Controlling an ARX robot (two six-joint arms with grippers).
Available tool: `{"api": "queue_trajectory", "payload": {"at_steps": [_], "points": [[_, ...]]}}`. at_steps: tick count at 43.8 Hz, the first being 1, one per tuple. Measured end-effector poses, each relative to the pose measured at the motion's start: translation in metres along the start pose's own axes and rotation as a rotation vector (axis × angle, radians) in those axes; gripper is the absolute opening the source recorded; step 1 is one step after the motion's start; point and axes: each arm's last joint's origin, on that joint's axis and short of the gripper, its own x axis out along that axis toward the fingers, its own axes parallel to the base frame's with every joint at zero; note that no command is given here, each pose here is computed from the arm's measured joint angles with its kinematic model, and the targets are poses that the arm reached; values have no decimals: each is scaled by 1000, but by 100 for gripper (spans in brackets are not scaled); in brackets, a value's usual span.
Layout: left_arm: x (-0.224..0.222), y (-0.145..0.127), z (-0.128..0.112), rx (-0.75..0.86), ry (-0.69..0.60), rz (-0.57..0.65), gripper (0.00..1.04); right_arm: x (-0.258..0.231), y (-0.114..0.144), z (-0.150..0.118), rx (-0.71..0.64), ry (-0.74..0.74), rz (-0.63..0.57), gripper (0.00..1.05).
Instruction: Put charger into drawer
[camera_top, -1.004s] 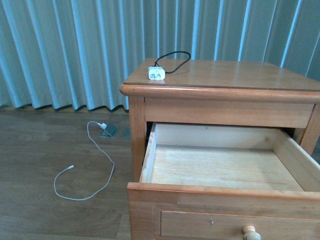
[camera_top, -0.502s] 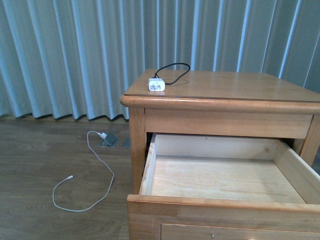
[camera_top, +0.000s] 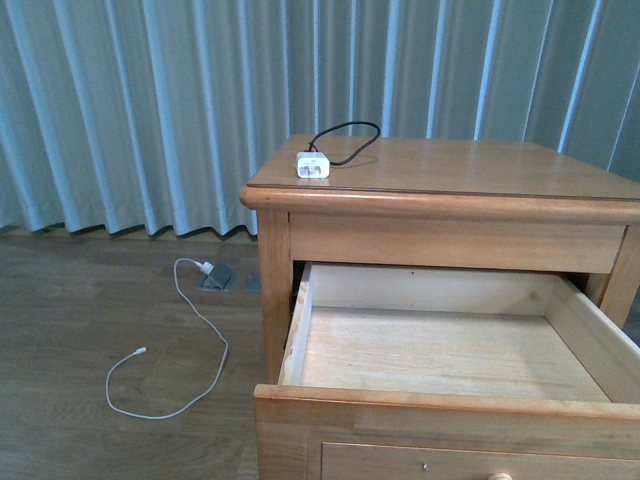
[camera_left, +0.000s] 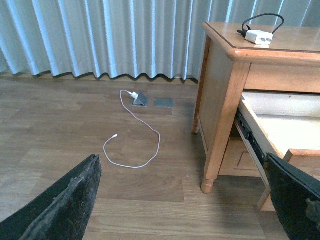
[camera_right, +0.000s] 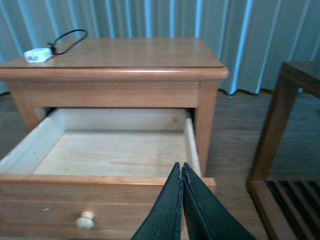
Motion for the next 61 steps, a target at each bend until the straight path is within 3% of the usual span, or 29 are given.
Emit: {"api": "queue_trajectory", "payload": {"at_steps": [25, 30, 34, 38, 40, 48, 61], "points": [[0, 0, 0, 0, 0, 0, 99, 0, 2, -1, 0, -1, 10, 98], [0, 0, 0, -6, 1, 16, 99, 0, 2, -1, 0, -1, 10, 96], [4, -4, -3, -139, 29, 370, 99, 0, 2, 0, 0, -2, 10, 96], [5, -5, -4, -191, 17, 527, 99, 0, 2, 0, 0, -2, 11, 96], [7, -5, -3, -209, 16, 542, 99, 0, 2, 0, 0, -2, 9, 96], [26, -12, 19, -219, 25, 432, 99, 0, 2, 0, 0, -2, 10, 96], [100, -50, 81, -34, 49, 70, 99, 0, 2, 0, 0, -2, 10, 96]]}}
